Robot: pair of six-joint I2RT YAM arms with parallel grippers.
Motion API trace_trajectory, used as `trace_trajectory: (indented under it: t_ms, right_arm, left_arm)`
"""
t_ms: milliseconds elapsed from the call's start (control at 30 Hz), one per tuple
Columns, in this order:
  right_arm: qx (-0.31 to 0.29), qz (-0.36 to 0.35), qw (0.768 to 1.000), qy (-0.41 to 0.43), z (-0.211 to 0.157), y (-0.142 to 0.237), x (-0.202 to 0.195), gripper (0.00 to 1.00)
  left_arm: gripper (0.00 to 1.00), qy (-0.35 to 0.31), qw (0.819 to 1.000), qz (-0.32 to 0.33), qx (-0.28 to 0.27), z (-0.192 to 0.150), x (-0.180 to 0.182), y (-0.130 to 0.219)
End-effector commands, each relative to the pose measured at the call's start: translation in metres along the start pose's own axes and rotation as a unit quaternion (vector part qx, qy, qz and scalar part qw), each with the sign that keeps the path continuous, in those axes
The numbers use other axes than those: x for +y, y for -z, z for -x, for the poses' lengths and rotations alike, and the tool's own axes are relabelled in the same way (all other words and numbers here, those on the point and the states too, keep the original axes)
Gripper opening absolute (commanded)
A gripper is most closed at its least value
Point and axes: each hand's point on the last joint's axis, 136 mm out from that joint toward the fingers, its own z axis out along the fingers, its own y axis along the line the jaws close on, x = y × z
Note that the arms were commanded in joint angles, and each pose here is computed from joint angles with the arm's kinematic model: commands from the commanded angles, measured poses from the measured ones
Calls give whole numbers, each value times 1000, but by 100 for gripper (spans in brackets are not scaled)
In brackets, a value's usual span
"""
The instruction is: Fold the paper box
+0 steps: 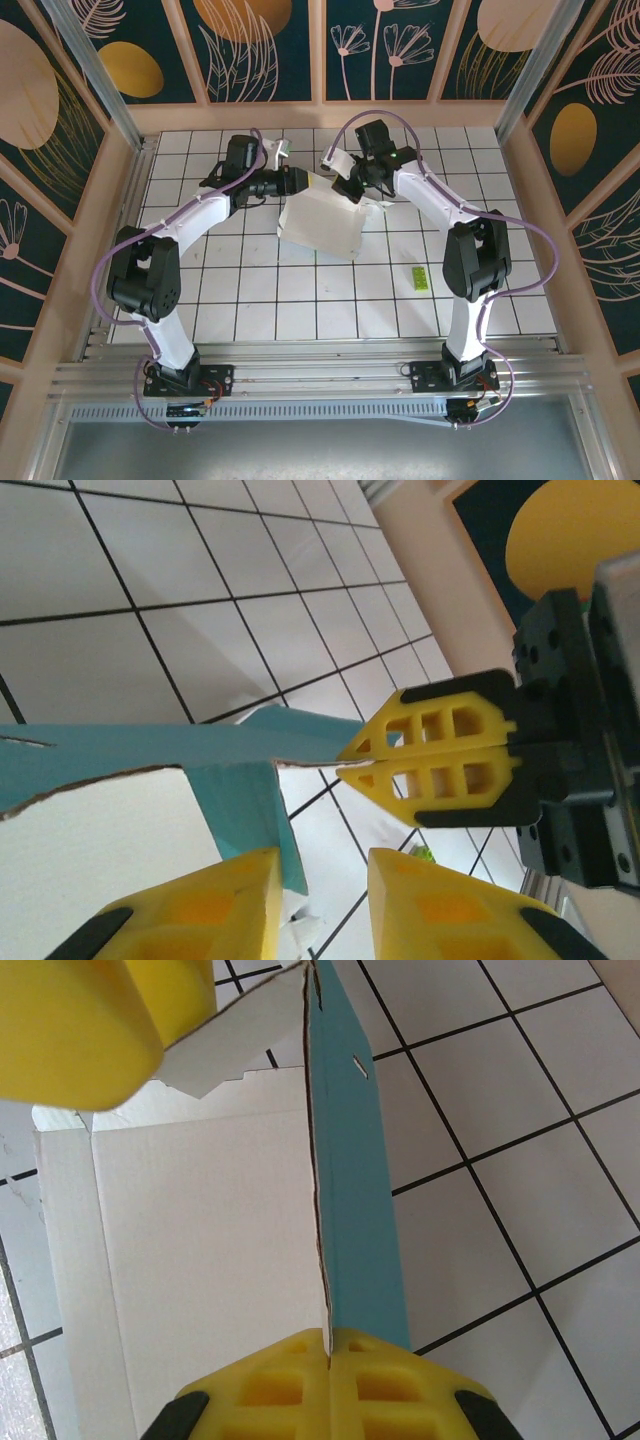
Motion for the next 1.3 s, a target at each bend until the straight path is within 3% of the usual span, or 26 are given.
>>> trace_trajectory:
  t_ms: [0, 133, 267, 400, 600, 800, 1167, 1267]
  right_arm:
    - [-9, 3, 1000, -11, 1, 5, 0, 0]
    - [-8, -2, 999, -32, 5, 10, -7, 0]
    - [-24, 11, 997, -71, 24, 28, -10, 0]
    - [-23, 15, 994, -101, 36, 48, -9, 0]
    - [-35, 51, 981, -182, 50, 78, -21, 1]
    - [-40, 115, 960, -252, 32, 66, -26, 1]
    - [-6, 160, 941, -297, -10, 23, -35, 0]
    - [-11, 157, 940, -303, -13, 16, -41, 1]
  left_arm:
    - [29, -15, 999, -4, -38, 18, -11, 6]
    - [33, -62, 994, 38, -84, 32, -21, 34]
    - [35, -112, 974, 129, -152, 40, -17, 81]
    - [30, -64, 954, 248, -156, 34, 27, 118]
    - [44, -52, 981, 148, -114, 23, 17, 120]
    - [46, -37, 992, 106, -53, 17, 39, 90]
    - [52, -71, 996, 46, 35, 17, 86, 30]
    - [53, -81, 993, 57, 58, 9, 106, 18]
